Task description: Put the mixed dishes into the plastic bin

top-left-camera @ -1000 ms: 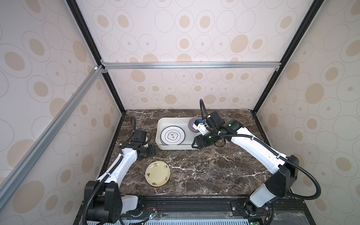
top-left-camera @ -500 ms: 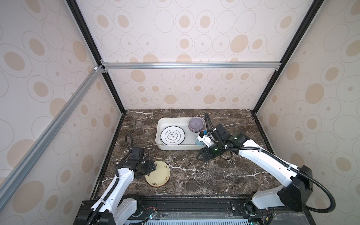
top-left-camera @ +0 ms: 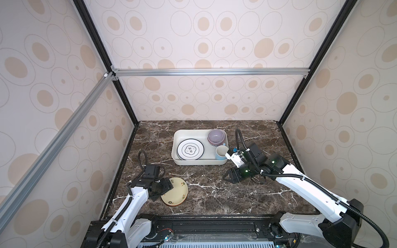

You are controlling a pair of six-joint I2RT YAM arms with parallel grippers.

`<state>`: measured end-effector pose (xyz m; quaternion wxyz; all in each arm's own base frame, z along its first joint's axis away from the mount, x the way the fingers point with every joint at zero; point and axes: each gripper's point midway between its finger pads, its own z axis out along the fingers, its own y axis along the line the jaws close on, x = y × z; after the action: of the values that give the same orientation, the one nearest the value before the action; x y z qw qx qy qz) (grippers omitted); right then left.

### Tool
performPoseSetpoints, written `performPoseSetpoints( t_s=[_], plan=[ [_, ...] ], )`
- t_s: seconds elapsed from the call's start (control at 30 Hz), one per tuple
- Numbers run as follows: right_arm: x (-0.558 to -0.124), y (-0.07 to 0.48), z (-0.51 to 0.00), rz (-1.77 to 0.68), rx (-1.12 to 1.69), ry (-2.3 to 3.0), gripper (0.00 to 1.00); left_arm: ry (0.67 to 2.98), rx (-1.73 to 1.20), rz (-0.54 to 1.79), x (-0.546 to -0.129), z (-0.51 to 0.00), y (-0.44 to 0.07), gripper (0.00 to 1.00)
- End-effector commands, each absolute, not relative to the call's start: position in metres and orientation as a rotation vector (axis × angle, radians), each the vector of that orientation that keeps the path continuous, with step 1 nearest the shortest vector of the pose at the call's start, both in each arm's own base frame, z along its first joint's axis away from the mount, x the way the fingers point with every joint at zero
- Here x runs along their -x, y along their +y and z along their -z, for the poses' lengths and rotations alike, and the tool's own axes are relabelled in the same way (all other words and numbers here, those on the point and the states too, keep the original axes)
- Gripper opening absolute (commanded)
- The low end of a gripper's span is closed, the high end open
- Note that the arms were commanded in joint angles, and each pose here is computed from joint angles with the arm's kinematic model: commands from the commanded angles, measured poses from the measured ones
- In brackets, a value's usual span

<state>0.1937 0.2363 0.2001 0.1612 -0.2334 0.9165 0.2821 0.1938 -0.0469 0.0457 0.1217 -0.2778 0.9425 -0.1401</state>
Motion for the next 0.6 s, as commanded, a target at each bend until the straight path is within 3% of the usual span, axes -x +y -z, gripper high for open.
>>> performPoseSetpoints(
  t_s=[0.0,0.57],
  plan=[
    [-0.188,0.23,-0.197,-0.778,0.661,2.625,0.6,2.753,0.822,0.438,-0.195,-0.045,-0.052,0.8],
    [-0.19,0.222,-0.194,-0.709,0.667,2.636,0.6,2.814,0.616,0.522,-0.221,-0.043,-0.12,0.75]
  ],
)
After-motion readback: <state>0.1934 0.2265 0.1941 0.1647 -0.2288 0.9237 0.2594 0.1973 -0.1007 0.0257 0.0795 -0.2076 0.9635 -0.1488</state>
